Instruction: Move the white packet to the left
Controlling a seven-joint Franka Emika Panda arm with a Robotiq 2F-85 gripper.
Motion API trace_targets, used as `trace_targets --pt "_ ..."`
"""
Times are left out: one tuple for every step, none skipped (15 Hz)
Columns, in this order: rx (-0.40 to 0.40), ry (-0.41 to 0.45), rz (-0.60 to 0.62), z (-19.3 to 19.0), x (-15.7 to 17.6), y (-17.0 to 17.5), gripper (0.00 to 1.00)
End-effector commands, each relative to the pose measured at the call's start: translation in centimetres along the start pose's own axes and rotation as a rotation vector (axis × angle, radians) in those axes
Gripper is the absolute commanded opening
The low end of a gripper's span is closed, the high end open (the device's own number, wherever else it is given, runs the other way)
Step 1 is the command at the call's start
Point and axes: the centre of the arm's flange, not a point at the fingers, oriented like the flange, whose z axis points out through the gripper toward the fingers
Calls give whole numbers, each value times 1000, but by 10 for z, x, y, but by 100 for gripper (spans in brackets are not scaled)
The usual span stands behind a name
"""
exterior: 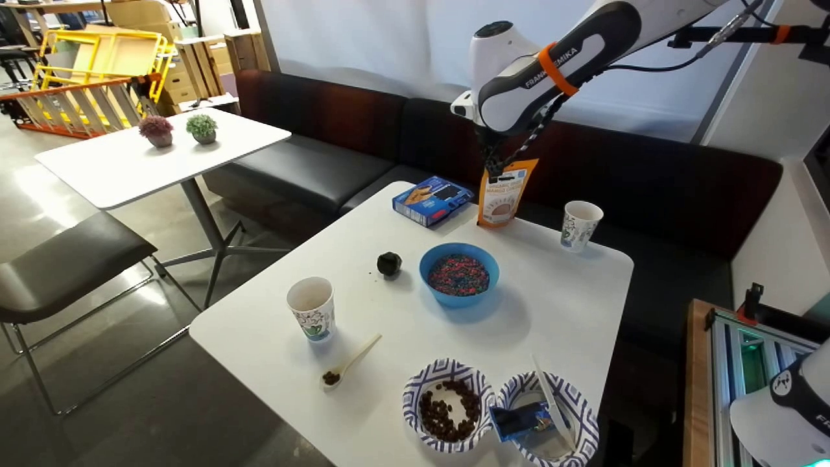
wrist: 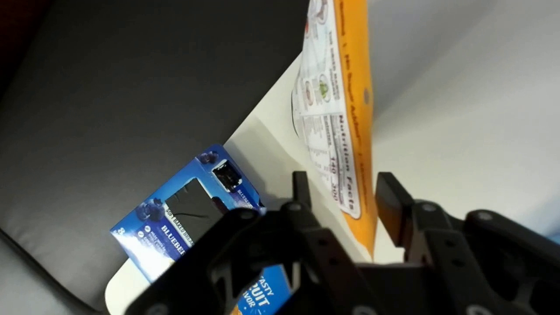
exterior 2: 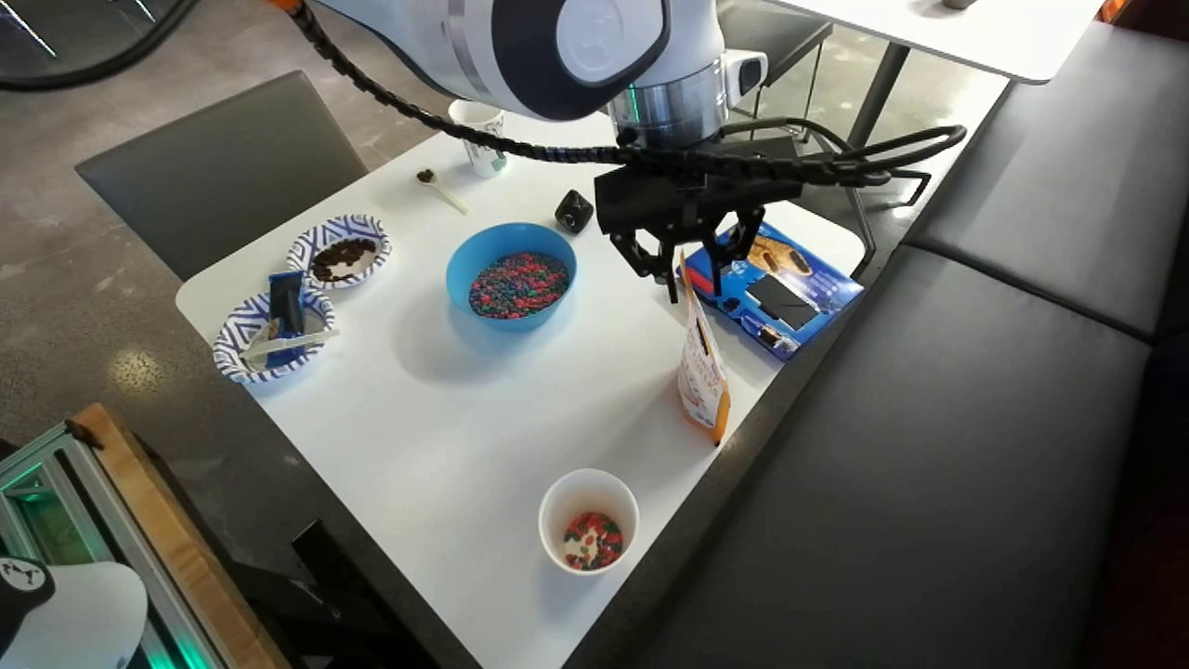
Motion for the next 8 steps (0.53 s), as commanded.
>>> trace_targets --pt "14 -15 -31 -5 1 1 13" --pt "18 -19 -30 -11 -1 -2 5" --pt "30 -24 -20 -15 -2 -4 0" --pt "40 -32 -13 -19 -4 -6 0" --pt "53 -42 -5 -25 -7 -9 0" --pt "62 -47 5 -32 -9 -13 0" --pt "75 -57 18 -41 -13 -17 1" --pt "87 -69 39 -53 -16 -23 1"
